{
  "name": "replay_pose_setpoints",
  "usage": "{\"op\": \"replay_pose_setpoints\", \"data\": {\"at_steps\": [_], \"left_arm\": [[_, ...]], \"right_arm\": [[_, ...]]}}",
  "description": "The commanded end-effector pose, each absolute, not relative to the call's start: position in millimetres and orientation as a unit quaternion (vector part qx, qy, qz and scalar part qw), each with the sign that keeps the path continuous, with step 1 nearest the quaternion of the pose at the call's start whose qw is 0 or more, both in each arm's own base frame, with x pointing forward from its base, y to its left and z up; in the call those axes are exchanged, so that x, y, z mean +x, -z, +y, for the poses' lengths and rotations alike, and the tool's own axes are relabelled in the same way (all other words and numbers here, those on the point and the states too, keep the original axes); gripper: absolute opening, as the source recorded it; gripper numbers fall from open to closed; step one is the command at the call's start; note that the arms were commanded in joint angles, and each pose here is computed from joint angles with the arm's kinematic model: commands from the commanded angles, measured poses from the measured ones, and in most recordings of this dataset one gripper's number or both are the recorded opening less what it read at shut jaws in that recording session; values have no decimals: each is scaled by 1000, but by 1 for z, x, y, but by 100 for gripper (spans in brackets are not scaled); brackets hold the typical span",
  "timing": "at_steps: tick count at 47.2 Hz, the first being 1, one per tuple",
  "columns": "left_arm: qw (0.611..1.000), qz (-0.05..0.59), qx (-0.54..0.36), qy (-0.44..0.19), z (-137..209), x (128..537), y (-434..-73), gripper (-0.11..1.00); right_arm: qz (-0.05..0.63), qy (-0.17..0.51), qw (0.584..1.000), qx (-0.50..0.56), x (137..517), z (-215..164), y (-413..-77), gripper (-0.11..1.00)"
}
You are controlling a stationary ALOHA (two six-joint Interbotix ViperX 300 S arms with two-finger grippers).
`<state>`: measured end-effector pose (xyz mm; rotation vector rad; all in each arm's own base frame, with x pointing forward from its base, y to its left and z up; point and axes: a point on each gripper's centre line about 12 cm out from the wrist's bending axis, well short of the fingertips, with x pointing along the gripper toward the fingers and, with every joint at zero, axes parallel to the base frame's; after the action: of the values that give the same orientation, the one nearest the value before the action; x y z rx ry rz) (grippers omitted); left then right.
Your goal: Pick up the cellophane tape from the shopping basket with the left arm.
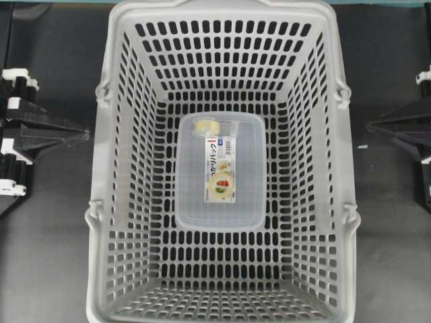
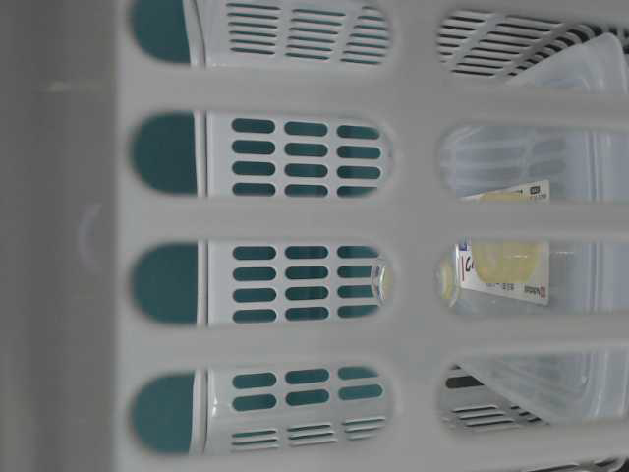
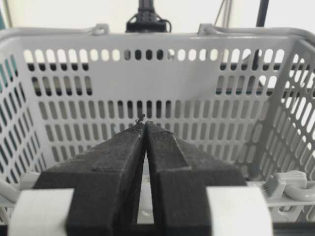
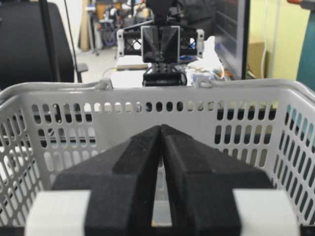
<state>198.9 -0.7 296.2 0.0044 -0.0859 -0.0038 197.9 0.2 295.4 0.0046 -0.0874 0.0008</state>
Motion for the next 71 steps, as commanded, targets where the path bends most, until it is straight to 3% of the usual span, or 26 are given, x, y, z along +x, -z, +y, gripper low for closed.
{"op": "replay_pose_setpoints", "data": {"at_steps": [1,4,7,17,37,41,50,54,65,67,71], "left_arm": [[999,-40,17,6,-2,206,-318,6],[1000,-20,17,4,-1,211,-327,1],[1000,2,17,4,-1,217,-337,0],[995,96,21,1,-1,247,-368,0],[958,285,26,2,-3,337,-370,0],[949,316,27,1,-3,354,-364,0],[934,356,29,1,-2,380,-357,0],[927,374,29,1,-2,388,-349,0],[912,408,23,-1,-2,408,-330,2],[905,424,23,-2,-2,411,-323,9],[894,447,21,-4,-2,417,-315,32]], "right_arm": [[-46,4,999,8,201,-1,-299,1],[-37,5,999,9,200,-2,-297,6],[-24,5,1000,9,200,-2,-296,0],[8,5,1000,22,200,-2,-301,0],[9,4,1000,24,194,-1,-307,2],[11,4,1000,22,193,-1,-308,15],[59,3,998,9,191,-1,-298,65],[77,2,997,5,190,-1,-294,79],[69,2,998,6,185,-1,-298,77],[69,2,998,6,185,-1,-298,77],[66,2,998,5,183,-1,-299,77]]}}
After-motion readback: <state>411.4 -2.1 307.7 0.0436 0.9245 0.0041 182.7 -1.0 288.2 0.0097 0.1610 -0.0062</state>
